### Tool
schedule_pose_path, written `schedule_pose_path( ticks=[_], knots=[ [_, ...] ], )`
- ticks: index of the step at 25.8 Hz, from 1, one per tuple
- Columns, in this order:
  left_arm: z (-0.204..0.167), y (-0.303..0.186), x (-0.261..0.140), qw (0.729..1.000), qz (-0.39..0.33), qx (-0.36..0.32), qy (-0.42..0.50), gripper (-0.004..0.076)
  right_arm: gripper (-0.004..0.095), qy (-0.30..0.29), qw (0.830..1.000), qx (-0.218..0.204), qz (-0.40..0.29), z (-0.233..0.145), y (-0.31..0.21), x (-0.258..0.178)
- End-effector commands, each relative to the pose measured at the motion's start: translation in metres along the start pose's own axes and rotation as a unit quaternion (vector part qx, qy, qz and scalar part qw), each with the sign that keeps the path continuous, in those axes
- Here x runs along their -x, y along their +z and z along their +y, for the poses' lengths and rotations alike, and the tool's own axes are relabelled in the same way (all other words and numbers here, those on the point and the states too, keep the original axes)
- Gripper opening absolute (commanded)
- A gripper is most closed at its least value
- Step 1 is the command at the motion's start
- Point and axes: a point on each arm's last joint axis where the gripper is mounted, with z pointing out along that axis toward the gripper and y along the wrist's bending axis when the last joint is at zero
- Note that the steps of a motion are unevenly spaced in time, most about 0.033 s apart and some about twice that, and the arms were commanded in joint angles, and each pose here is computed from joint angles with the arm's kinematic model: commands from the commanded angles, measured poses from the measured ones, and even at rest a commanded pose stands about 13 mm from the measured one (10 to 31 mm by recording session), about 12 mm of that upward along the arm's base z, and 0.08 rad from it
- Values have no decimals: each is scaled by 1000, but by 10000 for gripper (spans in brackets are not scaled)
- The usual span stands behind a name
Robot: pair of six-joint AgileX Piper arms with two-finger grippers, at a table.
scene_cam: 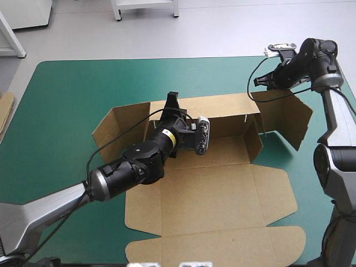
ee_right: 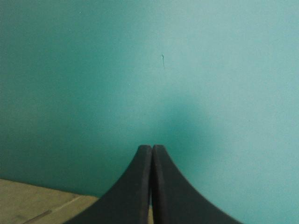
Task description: Fold the box
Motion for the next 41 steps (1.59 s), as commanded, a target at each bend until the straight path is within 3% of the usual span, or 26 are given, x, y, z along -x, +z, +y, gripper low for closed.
schedule_pose_path(
  ticks=[1,20,25,30,33,38,41],
  knots=[
    [18,-14,0,1000,-6,30,-8,-9,-17,-13,999,7,-38,13,-49,-6],
    [18,-14,0,1000,-5,30,-7,-9,-19,-28,997,72,-2,38,-74,-70],
    [18,-14,0,999,-6,30,-7,-9,-17,-46,996,59,-52,45,-89,-100],
    [18,-14,1,999,-9,31,-7,-9,-17,-90,985,91,-118,58,-90,-133],
    [18,-14,1,999,-9,31,-7,-9,-14,-114,981,98,-124,61,-88,-141],
    [18,-14,1,999,-8,30,-8,-8,61,-135,979,98,-118,61,-88,-142],
    [18,-14,1,999,-8,30,-8,-9,175,-151,978,107,-100,62,-87,-146]
  ],
)
